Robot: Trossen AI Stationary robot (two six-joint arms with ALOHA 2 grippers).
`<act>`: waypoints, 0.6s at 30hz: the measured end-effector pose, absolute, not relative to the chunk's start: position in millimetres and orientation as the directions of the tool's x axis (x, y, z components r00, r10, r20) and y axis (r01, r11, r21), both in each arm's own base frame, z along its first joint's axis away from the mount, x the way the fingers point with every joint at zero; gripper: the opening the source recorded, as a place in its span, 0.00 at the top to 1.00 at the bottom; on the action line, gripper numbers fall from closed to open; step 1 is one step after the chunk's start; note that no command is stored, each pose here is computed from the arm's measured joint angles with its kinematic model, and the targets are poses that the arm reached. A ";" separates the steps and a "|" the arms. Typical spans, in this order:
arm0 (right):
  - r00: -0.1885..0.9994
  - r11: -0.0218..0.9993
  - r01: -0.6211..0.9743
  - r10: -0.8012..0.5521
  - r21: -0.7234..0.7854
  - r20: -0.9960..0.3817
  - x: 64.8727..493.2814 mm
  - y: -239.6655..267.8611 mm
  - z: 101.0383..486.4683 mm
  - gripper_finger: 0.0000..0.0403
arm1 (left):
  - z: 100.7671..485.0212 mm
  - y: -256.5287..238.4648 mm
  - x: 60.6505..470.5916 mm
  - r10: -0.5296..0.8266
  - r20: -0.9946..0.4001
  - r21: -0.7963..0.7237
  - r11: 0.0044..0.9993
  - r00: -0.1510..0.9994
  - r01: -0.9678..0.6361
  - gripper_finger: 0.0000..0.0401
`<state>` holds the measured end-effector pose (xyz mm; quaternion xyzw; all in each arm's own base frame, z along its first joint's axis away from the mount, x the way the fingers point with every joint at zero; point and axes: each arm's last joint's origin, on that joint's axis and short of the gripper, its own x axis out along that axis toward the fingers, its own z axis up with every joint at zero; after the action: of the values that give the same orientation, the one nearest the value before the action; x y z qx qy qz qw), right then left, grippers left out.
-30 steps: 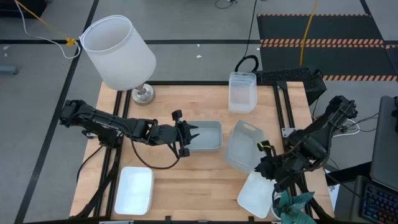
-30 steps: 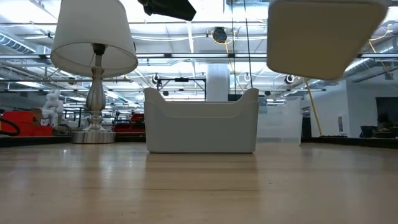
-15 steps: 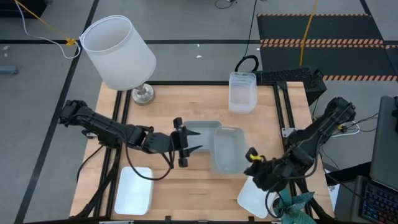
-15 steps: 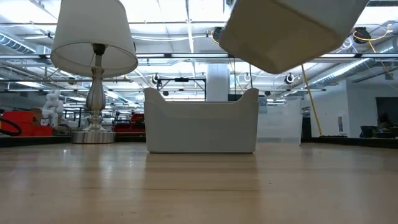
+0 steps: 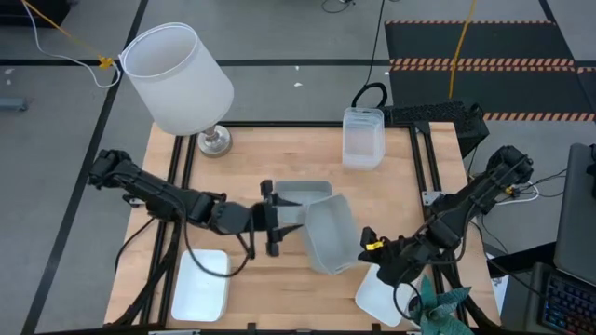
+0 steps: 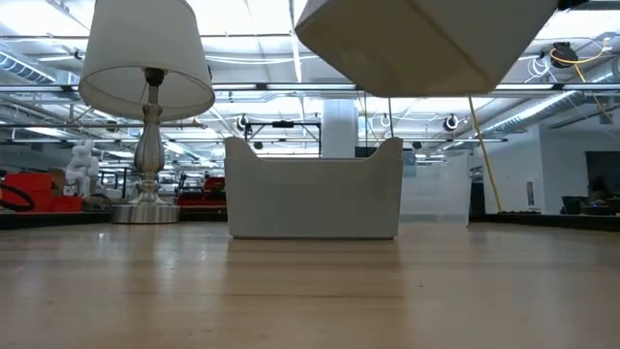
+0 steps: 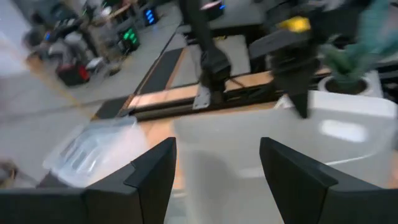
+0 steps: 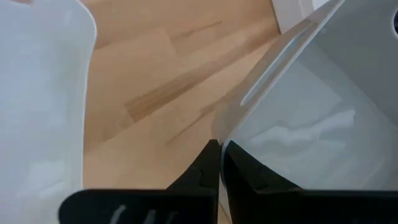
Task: Stack baskets by color
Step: Stack the gray bin on the stacked gray bins
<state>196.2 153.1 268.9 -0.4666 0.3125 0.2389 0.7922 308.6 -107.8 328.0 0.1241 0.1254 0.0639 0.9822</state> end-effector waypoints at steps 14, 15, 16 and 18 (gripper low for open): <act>0.676 0.386 -0.701 0.089 -0.600 -0.732 202.8 144.3 267.6 1.00 | 354.1 -174.4 285.8 0.084 -0.292 0.453 0.890 0.953 0.060 0.42; 0.668 0.388 -0.710 0.104 -0.588 -0.737 203.2 143.9 267.5 1.00 | 355.0 -177.7 287.6 0.085 -0.315 0.462 0.884 0.945 0.075 0.42; 0.661 0.387 -0.717 0.116 -0.579 -0.741 203.3 143.8 267.4 1.00 | 354.1 -180.8 289.8 0.089 -0.347 0.481 0.872 0.934 0.096 0.42; 0.655 0.388 -0.724 0.130 -0.570 -0.744 203.7 143.6 267.4 1.00 | 351.9 -187.5 294.6 0.088 -0.419 0.513 0.844 0.904 0.156 0.42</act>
<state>203.7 143.6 267.4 -0.4792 0.3101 0.2760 0.7733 294.6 -187.5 351.9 0.2787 0.2185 -0.0182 0.9350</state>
